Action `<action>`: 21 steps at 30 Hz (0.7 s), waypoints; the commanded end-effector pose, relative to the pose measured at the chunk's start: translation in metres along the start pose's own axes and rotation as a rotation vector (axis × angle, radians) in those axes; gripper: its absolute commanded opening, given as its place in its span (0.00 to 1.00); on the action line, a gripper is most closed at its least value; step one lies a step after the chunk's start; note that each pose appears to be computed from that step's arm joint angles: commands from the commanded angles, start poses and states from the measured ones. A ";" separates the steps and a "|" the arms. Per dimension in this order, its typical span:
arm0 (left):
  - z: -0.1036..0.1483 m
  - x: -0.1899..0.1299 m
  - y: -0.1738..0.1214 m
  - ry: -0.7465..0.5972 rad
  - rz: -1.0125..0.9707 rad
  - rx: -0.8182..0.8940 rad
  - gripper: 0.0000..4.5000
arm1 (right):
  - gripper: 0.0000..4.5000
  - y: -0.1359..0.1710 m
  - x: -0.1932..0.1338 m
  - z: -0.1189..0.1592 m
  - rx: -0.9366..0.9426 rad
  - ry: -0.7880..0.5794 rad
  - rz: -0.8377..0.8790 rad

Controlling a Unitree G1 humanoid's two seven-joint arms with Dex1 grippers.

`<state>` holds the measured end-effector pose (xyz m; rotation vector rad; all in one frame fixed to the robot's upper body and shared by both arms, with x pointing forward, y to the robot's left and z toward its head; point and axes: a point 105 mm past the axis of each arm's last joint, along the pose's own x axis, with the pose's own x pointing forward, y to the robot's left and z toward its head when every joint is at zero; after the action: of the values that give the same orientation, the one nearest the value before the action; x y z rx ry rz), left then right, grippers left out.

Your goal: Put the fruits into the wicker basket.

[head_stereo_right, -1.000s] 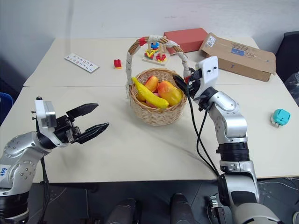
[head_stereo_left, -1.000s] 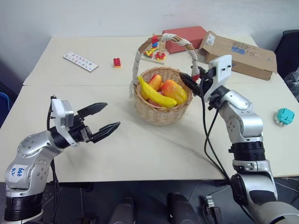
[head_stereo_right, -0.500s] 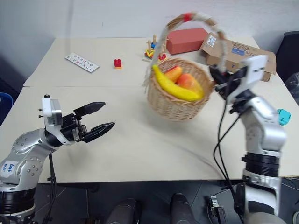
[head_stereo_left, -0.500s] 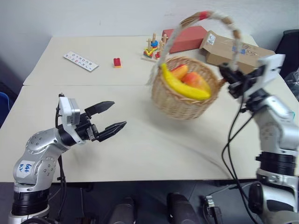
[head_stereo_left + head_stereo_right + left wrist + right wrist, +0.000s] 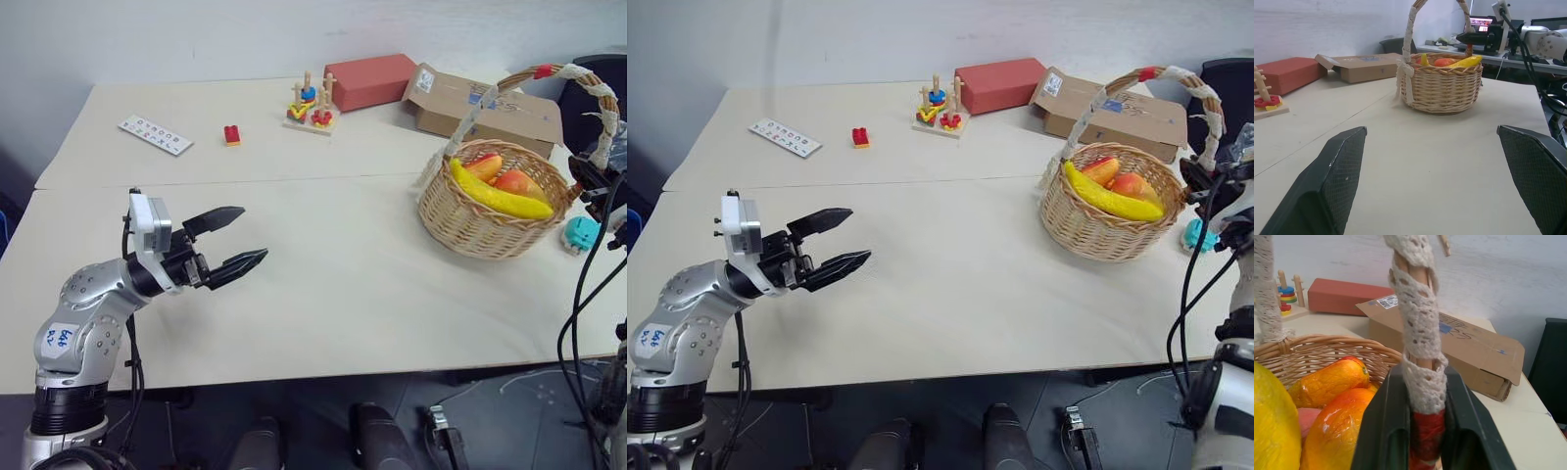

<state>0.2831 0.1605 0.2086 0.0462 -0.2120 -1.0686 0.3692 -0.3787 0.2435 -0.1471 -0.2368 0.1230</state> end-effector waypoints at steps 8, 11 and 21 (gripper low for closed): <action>-0.001 -0.029 -0.003 0.098 0.012 0.024 1.00 | 0.99 -0.013 -0.035 0.017 -0.102 0.003 0.061; -0.014 -0.047 0.000 0.174 0.044 0.036 1.00 | 0.99 0.002 -0.069 0.027 -0.101 -0.054 0.191; -0.053 -0.083 -0.013 0.334 0.110 0.151 1.00 | 0.99 0.121 -0.144 -0.057 -0.254 0.222 0.874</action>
<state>0.2446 0.2231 0.1389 0.2666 0.0384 -0.9369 0.2387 -0.3054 0.1409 -0.4335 0.0708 0.8235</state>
